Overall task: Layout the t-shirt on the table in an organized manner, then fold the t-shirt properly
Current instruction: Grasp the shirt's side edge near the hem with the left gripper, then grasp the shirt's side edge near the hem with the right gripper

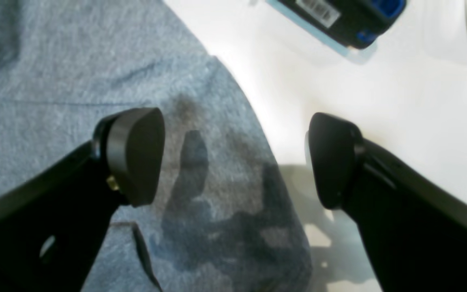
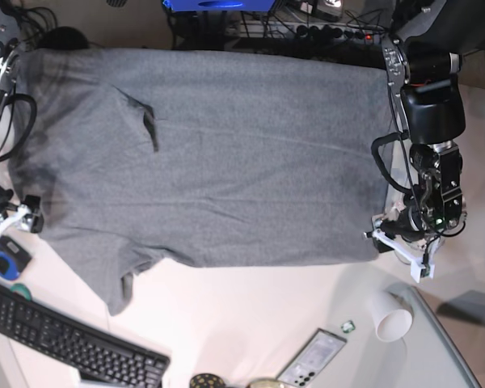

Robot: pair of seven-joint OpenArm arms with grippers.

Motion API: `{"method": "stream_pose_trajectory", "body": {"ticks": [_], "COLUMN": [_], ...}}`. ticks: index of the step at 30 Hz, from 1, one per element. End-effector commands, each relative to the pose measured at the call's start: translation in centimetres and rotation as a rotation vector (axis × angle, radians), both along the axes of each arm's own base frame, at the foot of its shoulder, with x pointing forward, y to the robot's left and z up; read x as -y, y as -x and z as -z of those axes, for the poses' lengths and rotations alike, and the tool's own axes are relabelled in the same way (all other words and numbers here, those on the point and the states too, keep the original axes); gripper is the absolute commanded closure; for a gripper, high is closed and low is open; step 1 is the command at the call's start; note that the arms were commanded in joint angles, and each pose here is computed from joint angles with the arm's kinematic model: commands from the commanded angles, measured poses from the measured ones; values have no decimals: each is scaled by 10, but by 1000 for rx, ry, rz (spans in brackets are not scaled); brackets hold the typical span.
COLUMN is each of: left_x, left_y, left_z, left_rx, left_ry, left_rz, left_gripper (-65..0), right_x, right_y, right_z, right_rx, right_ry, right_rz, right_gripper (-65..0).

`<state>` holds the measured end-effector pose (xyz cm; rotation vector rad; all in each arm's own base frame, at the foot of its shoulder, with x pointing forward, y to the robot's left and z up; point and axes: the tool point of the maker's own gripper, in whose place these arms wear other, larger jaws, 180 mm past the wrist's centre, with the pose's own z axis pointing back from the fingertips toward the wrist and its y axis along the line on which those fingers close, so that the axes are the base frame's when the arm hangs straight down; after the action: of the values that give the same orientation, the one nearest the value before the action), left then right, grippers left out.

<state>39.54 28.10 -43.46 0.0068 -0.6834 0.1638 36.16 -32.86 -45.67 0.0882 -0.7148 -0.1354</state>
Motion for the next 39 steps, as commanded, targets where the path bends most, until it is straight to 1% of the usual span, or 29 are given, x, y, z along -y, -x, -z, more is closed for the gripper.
{"method": "stream_pose_trajectory", "body": {"ticks": [1,9,20,23,24,25,27,29,31,34,36,39], "left_x": [-5,-5,-2,0,2,1,1,0,-1,-2,-2,-3], "left_y": [-19,-17,-10,-3,1,3,4,6,9,9,9,9], "left_z": [-18,20,29,39,45,49,53,56,58,58,58,58], "left_rx": [63,29,13,-16,-35,-37,-18,-20,-26,-26,-26,-26], "left_ry": [-7,53,52,68,77,81,78,79,78,76,76,75], "left_rz": [-8,-59,-54,-60,-65,-70,-76,-81,-82,-82,-82,-83], "left_gripper": [-383,-390,-375,-293,-262,-237,-207,-197,-196,-176,-140,-67], "right_x": [12,13,16,16,17,17,18,30,34,36,35,32], "right_y": [-17,-17,-17,-20,-24,-29,-35,-37,-39,-36,-32,-24], "right_z": [-23,-23,-25,-27,-30,-35,-33,-31,-25,-18,-13,-4], "right_rx": [70,70,75,92,120,155,179,161,131,126,118,96], "right_ry": [20,22,23,23,24,24,5,-16,-53,-75,-83,-92], "right_rz": [6,6,13,18,21,25,50,83,114,140,147,151], "right_gripper": [-524,-524,-524,-524,-525,-527,-527,-525,-524,-524,-524,-524]}}
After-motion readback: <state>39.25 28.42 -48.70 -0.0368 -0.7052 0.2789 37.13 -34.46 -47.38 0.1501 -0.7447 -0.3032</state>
